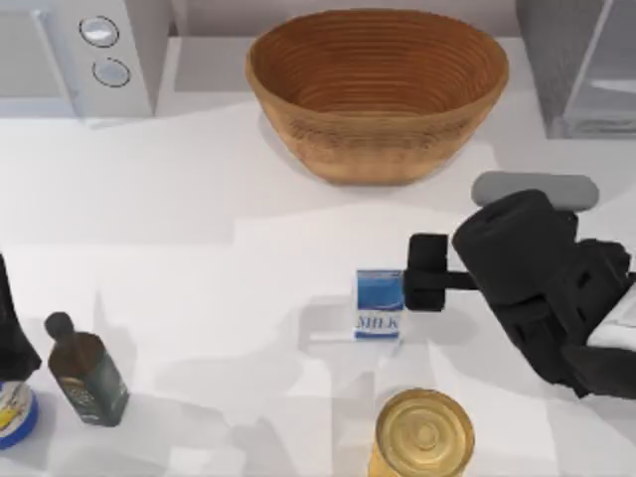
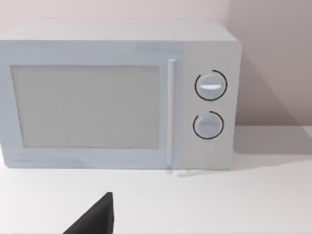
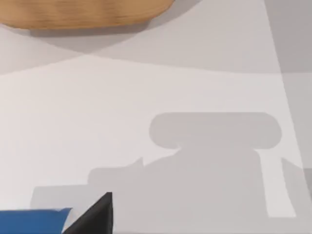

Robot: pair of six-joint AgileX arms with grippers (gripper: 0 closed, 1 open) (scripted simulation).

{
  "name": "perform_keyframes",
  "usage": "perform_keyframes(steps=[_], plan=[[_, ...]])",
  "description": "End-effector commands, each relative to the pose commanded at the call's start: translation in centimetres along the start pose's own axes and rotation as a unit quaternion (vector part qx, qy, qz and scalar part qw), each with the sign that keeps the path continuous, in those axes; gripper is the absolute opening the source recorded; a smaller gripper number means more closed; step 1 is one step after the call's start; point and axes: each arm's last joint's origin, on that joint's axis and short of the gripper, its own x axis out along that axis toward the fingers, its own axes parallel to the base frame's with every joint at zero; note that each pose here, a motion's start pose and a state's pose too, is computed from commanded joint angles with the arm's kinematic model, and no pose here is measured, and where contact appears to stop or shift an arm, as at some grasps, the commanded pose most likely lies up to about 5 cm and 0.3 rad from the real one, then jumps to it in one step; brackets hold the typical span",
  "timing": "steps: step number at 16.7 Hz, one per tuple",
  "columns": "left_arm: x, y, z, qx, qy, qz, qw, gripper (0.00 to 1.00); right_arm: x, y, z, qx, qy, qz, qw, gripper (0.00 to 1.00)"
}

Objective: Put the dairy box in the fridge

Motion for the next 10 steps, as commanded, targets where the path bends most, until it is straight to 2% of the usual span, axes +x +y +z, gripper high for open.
perform_keyframes(steps=[5, 10], plan=[[0.0, 0.0, 0.0, 0.0, 0.0, 0.0, 1.0, 1.0, 2.1, 7.5, -4.1, -0.023, 0.014, -0.006, 1.0, 1.0], [0.0, 0.0, 0.0, 0.0, 0.0, 0.0, 1.0, 1.0, 2.5, 9.0, -5.6, -0.025, 0.015, -0.007, 1.0, 1.0]])
